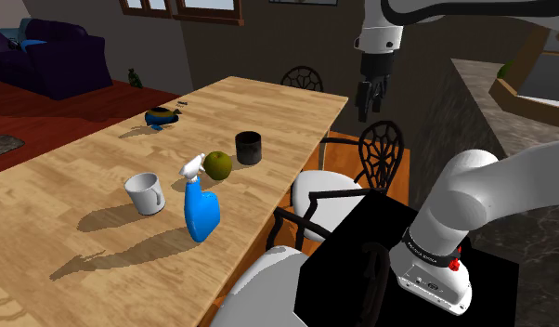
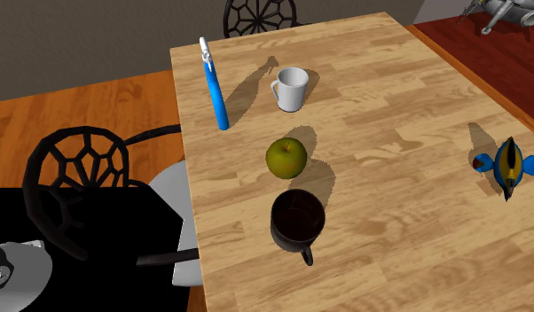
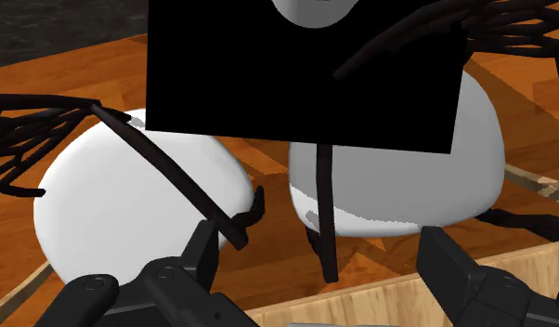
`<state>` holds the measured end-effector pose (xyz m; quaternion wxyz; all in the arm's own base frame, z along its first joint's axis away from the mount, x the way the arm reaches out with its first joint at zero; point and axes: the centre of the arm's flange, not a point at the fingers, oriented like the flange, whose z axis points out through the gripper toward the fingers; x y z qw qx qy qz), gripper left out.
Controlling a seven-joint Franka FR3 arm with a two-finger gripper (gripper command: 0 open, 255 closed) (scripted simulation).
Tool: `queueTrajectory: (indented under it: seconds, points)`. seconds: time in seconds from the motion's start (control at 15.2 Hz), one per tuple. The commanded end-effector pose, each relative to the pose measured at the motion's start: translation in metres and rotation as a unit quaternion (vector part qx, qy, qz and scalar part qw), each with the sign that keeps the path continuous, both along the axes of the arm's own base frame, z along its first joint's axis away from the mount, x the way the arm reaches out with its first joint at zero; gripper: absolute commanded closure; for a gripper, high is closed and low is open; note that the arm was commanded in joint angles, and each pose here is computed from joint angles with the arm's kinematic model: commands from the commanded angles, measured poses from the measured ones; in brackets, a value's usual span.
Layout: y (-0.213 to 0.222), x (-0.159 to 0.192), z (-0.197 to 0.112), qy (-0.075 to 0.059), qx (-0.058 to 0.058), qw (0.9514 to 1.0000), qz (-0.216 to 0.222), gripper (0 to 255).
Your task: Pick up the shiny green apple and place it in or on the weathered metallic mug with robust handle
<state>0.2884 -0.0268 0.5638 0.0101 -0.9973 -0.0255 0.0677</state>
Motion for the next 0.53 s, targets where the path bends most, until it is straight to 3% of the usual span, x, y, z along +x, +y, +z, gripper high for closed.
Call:
queueTrajectory:
  seconds: [0.0, 0.46]
  points:
    - [0.000, 0.000, 0.000, 0.000, 0.000, 1.0000, 0.000, 0]
    - [0.061, 0.062, -0.026, -0.019, -0.015, 0.9997, -0.009, 0]
